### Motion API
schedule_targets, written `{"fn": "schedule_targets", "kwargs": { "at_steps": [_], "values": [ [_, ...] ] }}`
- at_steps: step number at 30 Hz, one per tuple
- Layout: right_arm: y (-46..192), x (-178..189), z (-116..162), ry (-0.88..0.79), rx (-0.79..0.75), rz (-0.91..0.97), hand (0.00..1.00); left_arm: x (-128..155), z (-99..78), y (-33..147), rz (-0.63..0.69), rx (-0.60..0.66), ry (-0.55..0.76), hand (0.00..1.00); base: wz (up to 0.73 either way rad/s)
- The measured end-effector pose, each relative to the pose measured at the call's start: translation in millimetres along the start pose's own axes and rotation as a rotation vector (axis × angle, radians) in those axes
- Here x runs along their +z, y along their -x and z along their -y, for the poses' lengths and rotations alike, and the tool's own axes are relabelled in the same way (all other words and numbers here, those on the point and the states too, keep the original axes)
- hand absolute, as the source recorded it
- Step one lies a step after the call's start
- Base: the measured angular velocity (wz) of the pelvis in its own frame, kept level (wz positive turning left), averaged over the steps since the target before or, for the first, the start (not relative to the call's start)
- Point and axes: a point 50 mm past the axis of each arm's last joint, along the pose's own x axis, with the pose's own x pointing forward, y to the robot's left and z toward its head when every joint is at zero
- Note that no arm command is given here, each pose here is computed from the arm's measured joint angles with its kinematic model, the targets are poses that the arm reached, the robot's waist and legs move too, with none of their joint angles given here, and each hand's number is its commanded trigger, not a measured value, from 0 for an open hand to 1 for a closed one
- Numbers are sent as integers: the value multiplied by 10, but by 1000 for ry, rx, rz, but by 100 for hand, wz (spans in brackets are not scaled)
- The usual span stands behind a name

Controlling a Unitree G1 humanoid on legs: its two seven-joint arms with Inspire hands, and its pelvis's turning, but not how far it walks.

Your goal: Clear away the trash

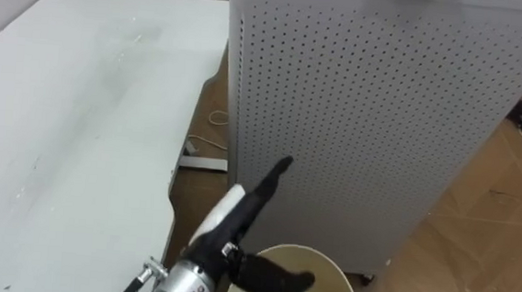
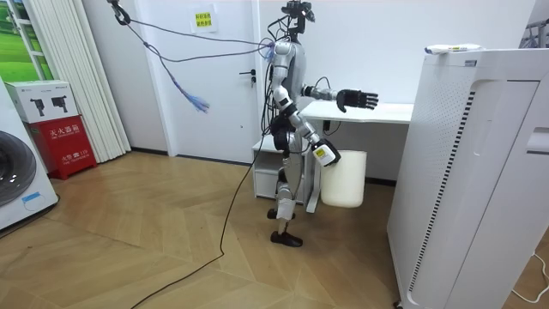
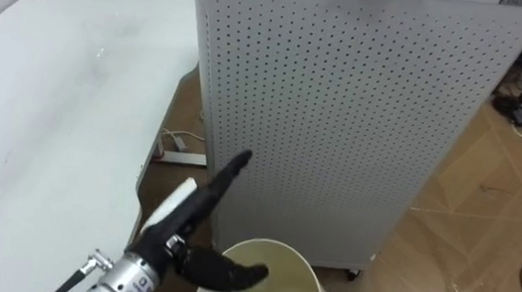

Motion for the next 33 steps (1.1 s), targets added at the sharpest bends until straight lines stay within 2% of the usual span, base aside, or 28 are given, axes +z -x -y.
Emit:
{"fn": "schedule_targets", "kwargs": {
  "at_steps": [6,12,19,26,33],
  "values": [
    [20,-34,60,-23,-32,-4,100,110,-297,2,57,221,-150,0,-32],
    [43,-154,108,-40,-29,-50,100,253,-486,41,154,399,-277,0,-48],
    [97,-259,176,-44,-49,-79,100,358,-501,75,254,487,-354,0,-14],
    [109,-312,145,-41,-5,-99,100,352,-522,101,263,545,-370,0,-28],
    [119,-325,216,16,-19,-109,100,345,-521,136,277,562,-363,0,-67]
  ]
}}
